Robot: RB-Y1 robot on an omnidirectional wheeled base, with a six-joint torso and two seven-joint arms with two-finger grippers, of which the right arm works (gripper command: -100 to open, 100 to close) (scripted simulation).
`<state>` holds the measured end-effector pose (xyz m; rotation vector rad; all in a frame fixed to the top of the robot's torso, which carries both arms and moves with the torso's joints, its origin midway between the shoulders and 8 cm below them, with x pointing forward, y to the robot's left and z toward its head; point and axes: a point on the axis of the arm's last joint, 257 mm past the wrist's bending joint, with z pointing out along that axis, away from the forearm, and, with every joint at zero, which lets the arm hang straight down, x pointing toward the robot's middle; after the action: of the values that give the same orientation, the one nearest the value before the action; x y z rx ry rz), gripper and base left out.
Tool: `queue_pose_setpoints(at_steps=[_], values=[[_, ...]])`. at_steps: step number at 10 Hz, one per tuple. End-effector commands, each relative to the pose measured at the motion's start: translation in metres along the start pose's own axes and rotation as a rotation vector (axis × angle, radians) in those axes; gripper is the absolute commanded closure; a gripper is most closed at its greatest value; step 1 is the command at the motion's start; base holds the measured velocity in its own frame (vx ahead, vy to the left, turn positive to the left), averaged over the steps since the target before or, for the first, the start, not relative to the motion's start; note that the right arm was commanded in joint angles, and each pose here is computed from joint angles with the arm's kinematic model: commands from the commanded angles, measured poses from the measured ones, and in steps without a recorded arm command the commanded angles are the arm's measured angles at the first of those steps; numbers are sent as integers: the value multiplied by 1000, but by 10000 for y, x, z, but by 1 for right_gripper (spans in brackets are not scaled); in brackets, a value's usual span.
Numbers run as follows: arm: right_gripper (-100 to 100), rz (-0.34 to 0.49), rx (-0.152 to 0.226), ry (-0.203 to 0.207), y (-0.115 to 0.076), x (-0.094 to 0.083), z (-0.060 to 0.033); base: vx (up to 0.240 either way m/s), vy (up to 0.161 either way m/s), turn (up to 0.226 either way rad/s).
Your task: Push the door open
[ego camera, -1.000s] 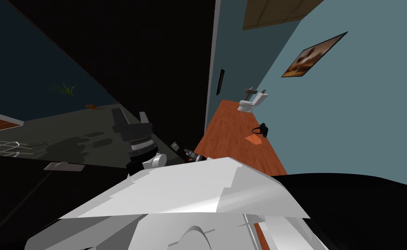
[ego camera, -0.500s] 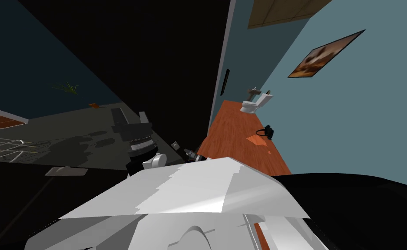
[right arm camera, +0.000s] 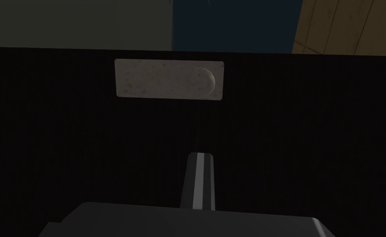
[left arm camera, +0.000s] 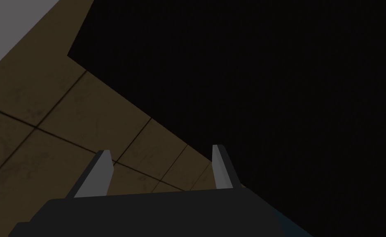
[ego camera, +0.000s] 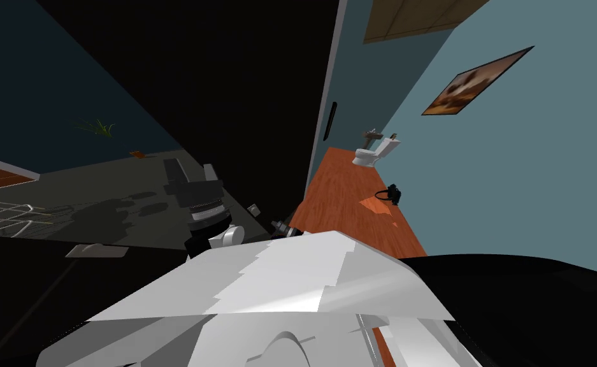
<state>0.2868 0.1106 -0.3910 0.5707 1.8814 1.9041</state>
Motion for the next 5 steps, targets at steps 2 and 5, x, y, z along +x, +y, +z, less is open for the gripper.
queue_pose_setpoints(at_steps=[2,5], values=[[100,0,0,0,0,0,0,-3,-3,0],[-100,-9,7,-88,-9,-309,29,-63,127,-111]])
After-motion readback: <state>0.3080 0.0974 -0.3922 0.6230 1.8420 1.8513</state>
